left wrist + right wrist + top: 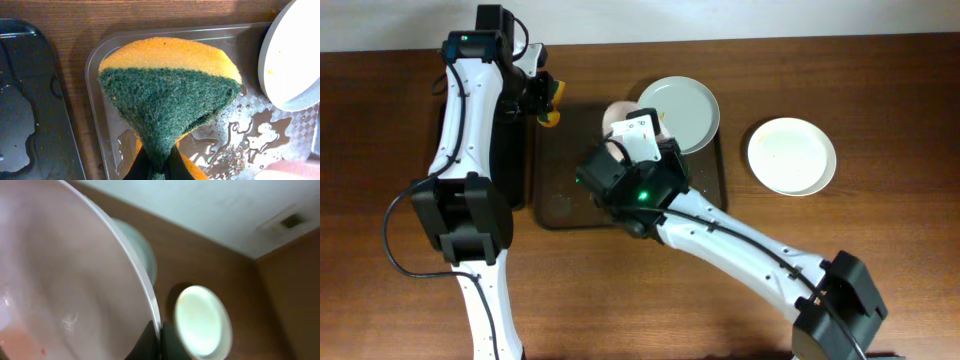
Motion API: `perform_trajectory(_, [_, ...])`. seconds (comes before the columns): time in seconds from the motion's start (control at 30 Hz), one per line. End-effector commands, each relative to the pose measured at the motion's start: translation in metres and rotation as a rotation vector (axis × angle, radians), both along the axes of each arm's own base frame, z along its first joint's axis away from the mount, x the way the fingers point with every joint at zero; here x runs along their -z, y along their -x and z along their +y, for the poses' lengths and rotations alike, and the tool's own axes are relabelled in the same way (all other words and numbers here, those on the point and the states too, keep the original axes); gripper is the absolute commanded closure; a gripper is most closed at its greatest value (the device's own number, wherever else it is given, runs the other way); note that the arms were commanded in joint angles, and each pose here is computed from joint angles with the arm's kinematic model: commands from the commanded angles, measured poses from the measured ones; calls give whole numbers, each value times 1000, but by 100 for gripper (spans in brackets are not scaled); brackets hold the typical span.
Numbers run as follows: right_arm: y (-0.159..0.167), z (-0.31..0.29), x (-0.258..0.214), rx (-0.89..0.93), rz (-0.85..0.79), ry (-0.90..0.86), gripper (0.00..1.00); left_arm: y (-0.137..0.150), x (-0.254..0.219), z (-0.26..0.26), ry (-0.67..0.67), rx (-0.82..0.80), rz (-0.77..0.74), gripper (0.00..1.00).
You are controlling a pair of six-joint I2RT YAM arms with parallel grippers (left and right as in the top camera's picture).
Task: Clean dirty plates on tray and stack at the side
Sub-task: 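Lift the plate with the right gripper and stack it on the side plate, then drag the last plate to the tray center with the right gripper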
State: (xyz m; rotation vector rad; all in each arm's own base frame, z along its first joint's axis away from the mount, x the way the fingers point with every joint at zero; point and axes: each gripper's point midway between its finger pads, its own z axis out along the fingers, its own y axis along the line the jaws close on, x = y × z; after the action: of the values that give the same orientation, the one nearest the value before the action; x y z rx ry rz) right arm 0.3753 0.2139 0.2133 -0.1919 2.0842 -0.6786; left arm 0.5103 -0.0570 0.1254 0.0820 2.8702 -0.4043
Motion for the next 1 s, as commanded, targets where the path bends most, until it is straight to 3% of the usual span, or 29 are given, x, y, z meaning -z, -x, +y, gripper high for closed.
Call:
perform_trajectory(0.0, [4,-17,-45,88,-184,86,96,-1,-3,-3,17,-7,-4,99])
perform_trajectory(0.3, [2,-17,-62,135,-291,65,96,-1,-3,-3,17,-7,-3,99])
perform_trajectory(0.4, [-6,-15,-34,40,-86,-102,96,0,-3,-3,17,-6,-3,99])
perform_trajectory(0.5, [-23,-92,-16,117,164,-451,96,-1,-3,-3,17,-6,-7,99])
perform_trajectory(0.6, [-19,-211,14,374,323,-712,96,-1,-3,-2,17,-6,-6,99])
perform_trajectory(0.67, [-1,-288,48,595,355,-774,96,-1,-3,-2,17,-6,-7,99])
perform_trajectory(0.73, [13,-327,86,716,375,-815,96,-1,-3,-2,17,-6,-7,99])
perform_trajectory(0.9, [-5,-339,155,729,364,-834,94,-1,-3,-2,17,-6,-5,99])
perform_trajectory(0.93, [-8,-339,160,727,362,-835,76,-1,-3,-3,17,-6,-6,99])
perform_trajectory(0.97, [-12,-332,162,696,376,-858,48,-1,-3,-3,17,-6,-6,100])
